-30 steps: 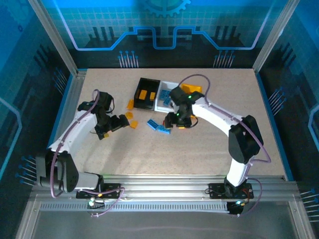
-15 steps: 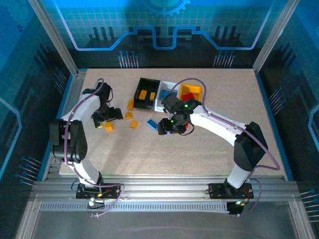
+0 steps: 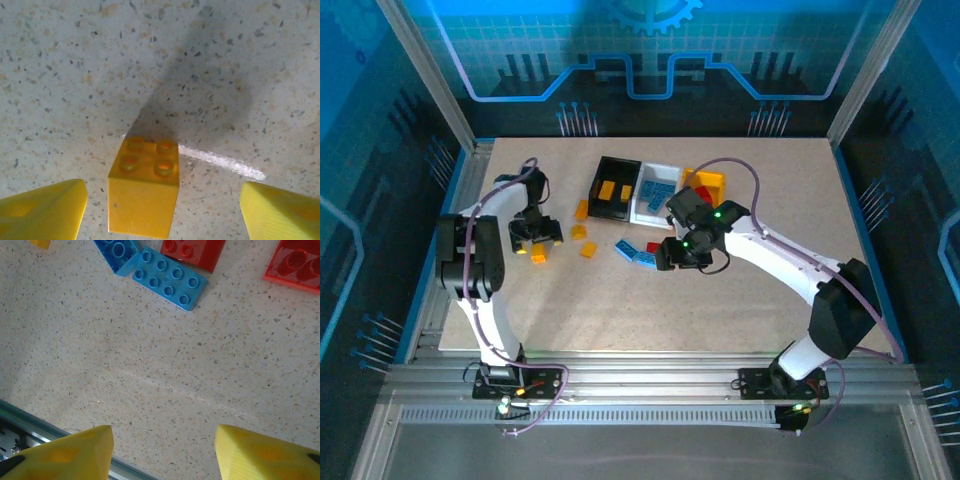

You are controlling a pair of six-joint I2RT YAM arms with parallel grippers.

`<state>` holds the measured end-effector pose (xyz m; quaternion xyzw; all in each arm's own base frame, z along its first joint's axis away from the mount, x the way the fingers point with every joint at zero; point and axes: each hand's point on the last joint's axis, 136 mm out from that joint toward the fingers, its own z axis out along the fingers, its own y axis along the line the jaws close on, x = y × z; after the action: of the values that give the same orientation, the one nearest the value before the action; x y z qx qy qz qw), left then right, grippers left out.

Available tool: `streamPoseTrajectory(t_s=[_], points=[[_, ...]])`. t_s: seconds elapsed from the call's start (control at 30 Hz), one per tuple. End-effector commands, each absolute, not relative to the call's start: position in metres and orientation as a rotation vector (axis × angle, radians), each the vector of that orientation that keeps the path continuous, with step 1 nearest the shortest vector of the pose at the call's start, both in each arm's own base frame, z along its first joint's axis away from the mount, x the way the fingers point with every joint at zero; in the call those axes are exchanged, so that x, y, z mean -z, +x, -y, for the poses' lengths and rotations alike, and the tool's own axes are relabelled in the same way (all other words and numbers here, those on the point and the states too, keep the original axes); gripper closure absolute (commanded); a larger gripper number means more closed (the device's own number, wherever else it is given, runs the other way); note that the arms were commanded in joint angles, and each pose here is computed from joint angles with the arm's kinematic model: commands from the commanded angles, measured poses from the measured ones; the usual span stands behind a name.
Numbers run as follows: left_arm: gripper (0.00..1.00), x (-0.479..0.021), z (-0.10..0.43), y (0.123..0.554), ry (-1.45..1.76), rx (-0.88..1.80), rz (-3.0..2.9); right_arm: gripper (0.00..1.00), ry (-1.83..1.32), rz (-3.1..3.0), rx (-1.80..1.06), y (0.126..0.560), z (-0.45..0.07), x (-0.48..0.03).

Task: Sort the legos into containers by color

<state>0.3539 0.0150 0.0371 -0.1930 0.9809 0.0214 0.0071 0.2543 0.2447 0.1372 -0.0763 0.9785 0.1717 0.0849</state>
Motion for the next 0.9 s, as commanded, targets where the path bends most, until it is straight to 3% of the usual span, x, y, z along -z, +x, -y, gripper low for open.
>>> streamPoseTrajectory(t_s=[0.0, 0.27, 0.53, 0.73, 0.87], points=[[0.20, -0.036, -0.021, 0.365, -0.588, -0.087, -3.055, 0.43, -0.225, -2.898, -0.513, 0.262, -0.244, -0.149], [0.26, -0.017, -0.023, 0.361, -0.570, -0.112, -3.096, 0.46, -0.211, -2.905, -0.507, 0.277, -0.248, -0.153], [0.53, -0.015, -0.020, 0.360, -0.600, -0.087, -3.098, 0.48, -0.228, -2.920, -0.505, 0.280, -0.251, -0.145], [0.63, -0.019, -0.019, 0.353, -0.599, -0.082, -3.108, 0.48, -0.212, -2.906, -0.507, 0.281, -0.246, -0.147], [0.64, -0.030, -0.012, 0.350, -0.641, -0.013, -3.083, 0.48, -0.199, -2.894, -0.498, 0.282, -0.237, -0.150]])
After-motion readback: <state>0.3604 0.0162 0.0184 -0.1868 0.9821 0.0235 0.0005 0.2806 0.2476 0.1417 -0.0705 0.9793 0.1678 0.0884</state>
